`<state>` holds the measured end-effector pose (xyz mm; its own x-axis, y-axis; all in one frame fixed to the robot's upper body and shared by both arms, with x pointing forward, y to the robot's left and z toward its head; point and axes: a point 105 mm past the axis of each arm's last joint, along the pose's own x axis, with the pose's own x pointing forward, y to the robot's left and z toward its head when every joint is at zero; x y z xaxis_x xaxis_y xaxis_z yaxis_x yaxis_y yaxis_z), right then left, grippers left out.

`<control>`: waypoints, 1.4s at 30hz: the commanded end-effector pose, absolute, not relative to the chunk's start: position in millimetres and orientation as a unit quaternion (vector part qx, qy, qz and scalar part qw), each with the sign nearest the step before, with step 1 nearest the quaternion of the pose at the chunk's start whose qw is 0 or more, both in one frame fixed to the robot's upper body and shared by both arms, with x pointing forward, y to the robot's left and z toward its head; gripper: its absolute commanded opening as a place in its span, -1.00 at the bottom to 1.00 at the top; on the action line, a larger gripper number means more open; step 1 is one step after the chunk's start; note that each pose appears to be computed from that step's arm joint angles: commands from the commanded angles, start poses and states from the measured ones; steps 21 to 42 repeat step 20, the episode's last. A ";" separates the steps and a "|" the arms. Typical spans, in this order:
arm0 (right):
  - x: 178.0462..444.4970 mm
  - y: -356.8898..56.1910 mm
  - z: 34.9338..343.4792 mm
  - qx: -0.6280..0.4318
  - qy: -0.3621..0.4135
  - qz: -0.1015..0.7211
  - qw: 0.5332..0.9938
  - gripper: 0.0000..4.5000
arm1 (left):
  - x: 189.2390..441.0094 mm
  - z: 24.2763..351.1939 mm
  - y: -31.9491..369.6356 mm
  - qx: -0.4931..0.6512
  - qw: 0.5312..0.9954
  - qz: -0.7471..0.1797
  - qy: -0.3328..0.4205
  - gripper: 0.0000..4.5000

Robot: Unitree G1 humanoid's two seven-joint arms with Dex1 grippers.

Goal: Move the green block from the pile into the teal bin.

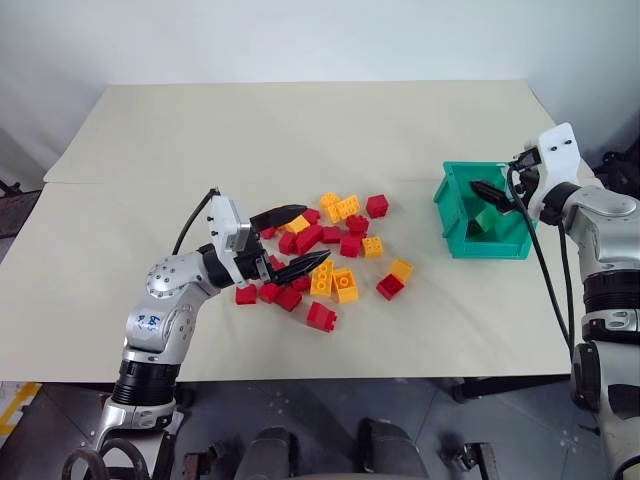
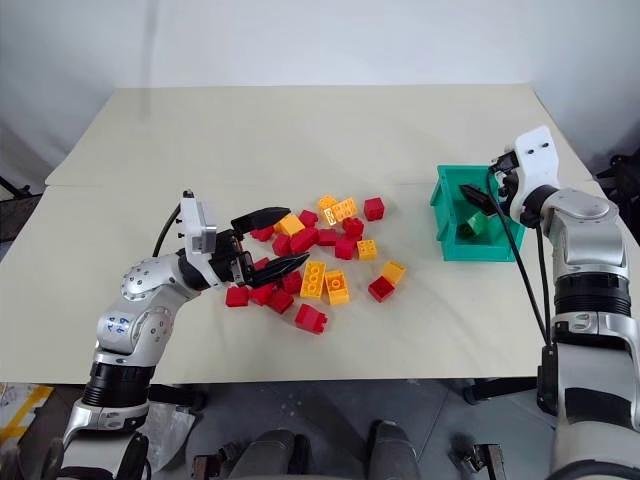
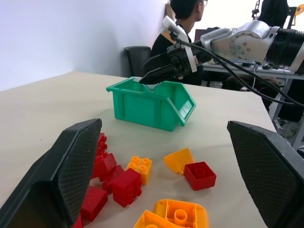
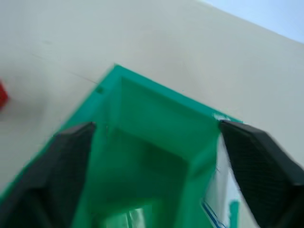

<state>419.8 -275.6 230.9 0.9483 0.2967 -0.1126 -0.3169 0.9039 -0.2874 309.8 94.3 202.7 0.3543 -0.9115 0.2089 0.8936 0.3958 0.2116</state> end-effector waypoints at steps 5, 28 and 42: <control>350.6 -257.1 271.4 -0.197 -0.107 0.302 0.927 0.99 | 313.7 195.0 130.6 0.095 0.844 -0.511 -0.130 1.00; 227.6 -206.8 150.0 -0.190 -0.003 0.504 0.843 0.99 | 291.4 159.9 199.2 0.193 0.867 -0.456 -0.062 1.00; 227.6 -206.8 150.0 -0.190 -0.003 0.504 0.843 0.99 | 291.4 159.9 199.2 0.193 0.867 -0.456 -0.062 1.00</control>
